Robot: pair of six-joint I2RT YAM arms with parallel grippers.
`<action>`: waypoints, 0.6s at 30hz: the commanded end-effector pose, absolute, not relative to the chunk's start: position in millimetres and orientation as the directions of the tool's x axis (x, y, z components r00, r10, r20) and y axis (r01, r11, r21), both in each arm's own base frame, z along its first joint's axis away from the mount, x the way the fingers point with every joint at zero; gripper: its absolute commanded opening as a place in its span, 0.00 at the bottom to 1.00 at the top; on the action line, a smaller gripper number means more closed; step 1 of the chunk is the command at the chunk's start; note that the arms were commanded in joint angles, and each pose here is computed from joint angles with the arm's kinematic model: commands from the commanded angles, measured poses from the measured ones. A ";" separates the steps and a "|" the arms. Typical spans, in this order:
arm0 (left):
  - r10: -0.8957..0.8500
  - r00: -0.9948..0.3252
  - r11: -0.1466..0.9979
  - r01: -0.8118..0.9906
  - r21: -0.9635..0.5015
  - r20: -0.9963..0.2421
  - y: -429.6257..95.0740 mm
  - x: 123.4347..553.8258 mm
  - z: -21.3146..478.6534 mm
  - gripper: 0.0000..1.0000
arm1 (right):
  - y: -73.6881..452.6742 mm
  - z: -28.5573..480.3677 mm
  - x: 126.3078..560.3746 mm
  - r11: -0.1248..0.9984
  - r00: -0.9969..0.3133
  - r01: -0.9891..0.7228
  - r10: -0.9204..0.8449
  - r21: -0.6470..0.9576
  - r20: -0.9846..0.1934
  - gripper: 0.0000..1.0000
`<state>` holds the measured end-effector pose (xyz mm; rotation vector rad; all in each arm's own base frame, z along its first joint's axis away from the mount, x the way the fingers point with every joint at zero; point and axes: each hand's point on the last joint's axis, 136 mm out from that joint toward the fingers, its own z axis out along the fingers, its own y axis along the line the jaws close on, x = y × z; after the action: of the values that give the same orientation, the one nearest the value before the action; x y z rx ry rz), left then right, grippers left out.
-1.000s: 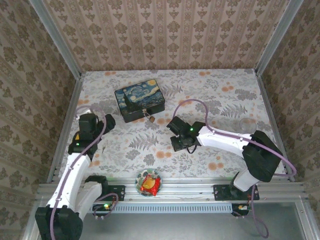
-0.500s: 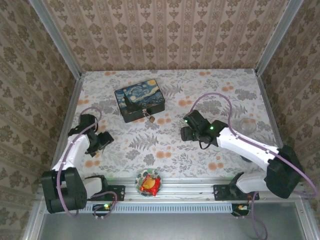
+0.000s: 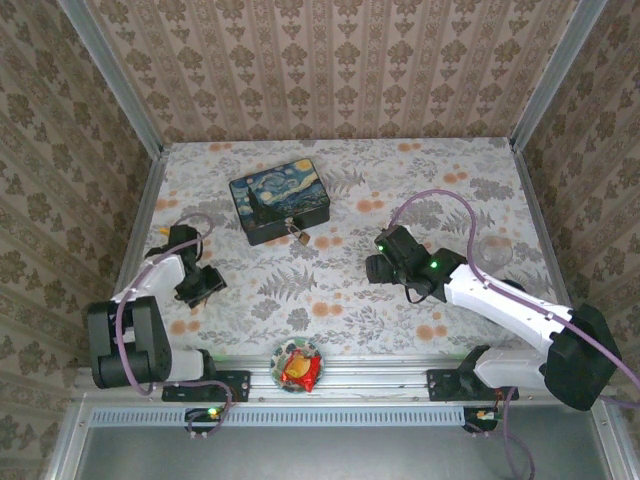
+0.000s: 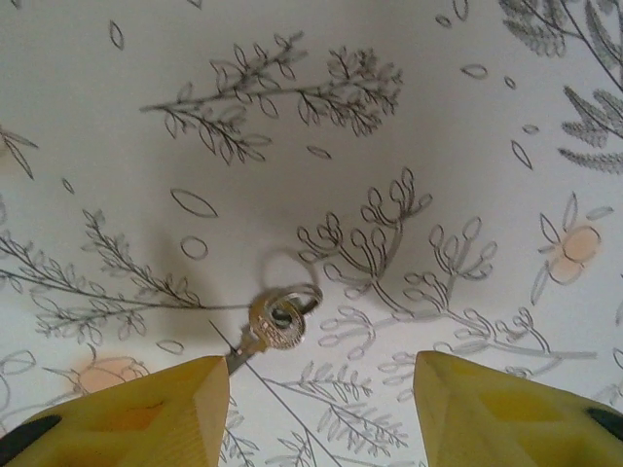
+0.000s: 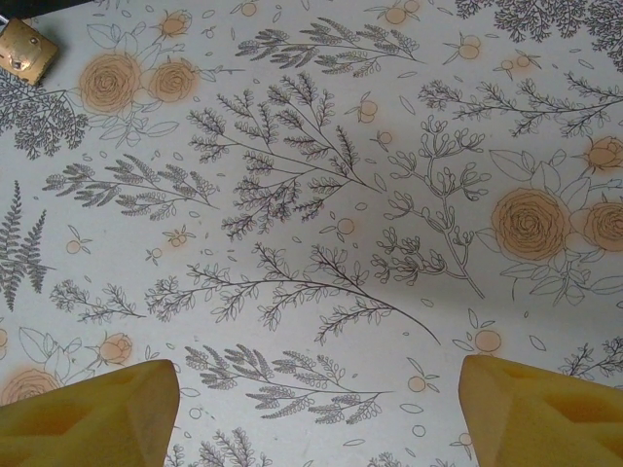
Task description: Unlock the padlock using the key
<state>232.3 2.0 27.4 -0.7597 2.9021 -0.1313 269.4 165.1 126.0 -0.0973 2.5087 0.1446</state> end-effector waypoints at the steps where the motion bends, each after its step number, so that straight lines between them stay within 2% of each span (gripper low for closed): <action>1: -0.469 -0.869 0.883 -0.464 -0.068 -0.157 11.4 240.7 30.1 0.53 | 158.1 126.6 271.5 0.996 -0.794 -0.060 -0.005 0.070 -0.608 0.78; 6: -0.475 -0.856 0.880 -0.460 -0.118 -0.202 8.3 261.4 30.1 0.46 | 157.4 126.6 273.6 0.997 -0.794 -0.059 -0.015 0.053 -0.608 0.78; 18: -0.458 -0.878 0.889 -0.449 -0.096 -0.141 -2.2 263.1 13.3 0.37 | 152.0 125.5 271.3 0.998 -0.804 -0.056 -0.035 0.017 -0.593 0.81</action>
<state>258.5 6.8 15.2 -0.7180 2.8862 -0.0589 270.5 159.7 123.5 -0.0768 2.5078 0.1058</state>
